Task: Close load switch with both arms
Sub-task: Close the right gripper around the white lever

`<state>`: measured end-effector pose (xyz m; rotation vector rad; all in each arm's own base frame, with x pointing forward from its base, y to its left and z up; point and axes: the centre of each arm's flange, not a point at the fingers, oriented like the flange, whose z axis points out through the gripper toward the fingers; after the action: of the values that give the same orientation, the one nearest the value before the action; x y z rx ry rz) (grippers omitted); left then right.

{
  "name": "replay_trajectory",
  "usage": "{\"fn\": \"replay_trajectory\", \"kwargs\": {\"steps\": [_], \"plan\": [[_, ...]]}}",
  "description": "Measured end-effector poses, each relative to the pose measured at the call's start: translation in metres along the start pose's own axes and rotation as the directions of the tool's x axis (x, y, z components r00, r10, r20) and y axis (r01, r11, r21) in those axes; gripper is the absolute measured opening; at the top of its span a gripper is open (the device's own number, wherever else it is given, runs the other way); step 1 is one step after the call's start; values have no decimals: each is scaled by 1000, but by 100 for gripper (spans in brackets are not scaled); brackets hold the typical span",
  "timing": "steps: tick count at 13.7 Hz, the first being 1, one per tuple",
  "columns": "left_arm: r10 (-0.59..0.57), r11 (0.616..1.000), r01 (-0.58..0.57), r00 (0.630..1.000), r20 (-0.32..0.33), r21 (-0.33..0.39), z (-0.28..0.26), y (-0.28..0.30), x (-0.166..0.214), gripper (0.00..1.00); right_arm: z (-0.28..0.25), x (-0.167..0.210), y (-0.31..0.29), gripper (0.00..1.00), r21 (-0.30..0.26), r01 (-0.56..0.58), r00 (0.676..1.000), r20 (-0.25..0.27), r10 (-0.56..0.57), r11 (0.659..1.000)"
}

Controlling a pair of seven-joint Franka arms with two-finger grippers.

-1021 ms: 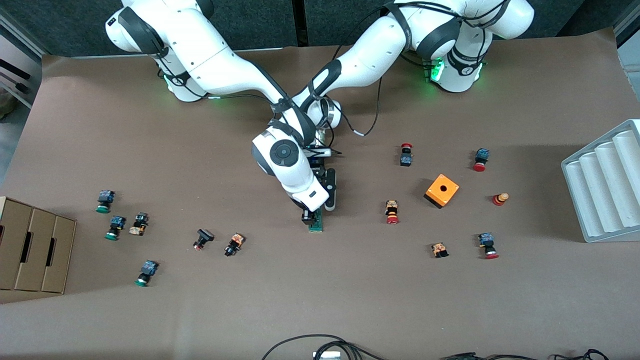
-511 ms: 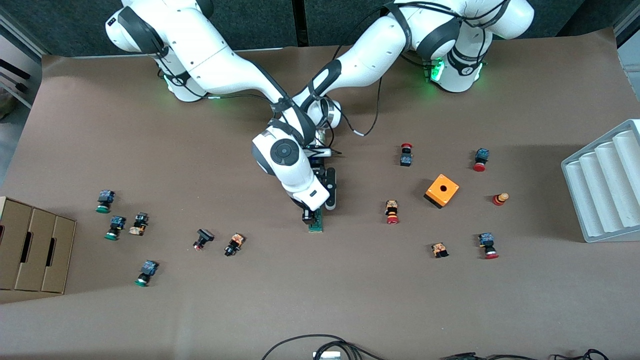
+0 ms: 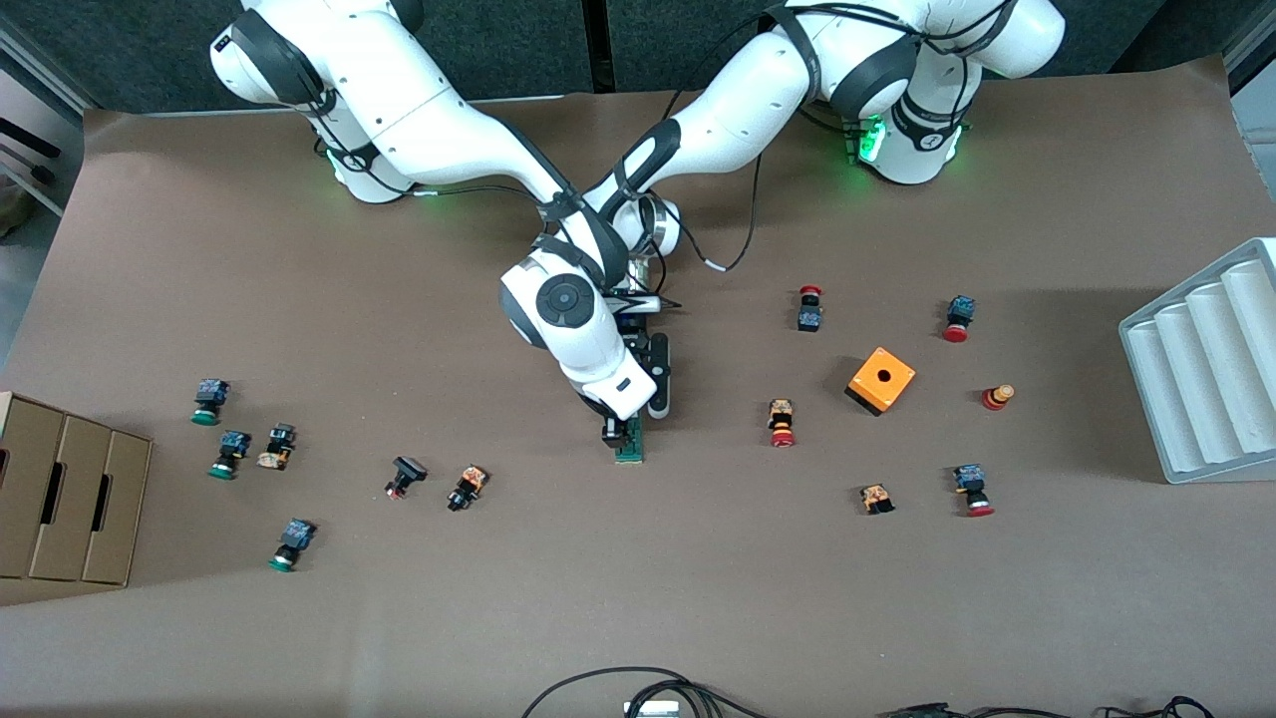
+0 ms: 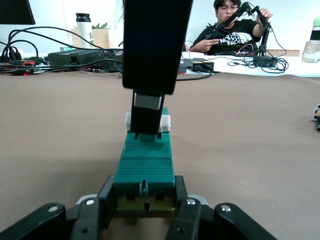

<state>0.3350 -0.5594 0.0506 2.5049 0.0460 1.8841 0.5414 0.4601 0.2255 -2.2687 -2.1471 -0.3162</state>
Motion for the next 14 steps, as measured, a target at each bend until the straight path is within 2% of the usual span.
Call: {"fn": "replay_trajectory", "kwargs": {"steps": [9,14], "plan": [[0,1000,0,1000,0,0,0,0,0,49,-4,-4,6,69,-7,-10,1000,-2,10,1000],[0,1000,0,1000,0,0,0,0,0,49,-6,-5,10,62,-14,-12,1000,-4,12,1000]]}}
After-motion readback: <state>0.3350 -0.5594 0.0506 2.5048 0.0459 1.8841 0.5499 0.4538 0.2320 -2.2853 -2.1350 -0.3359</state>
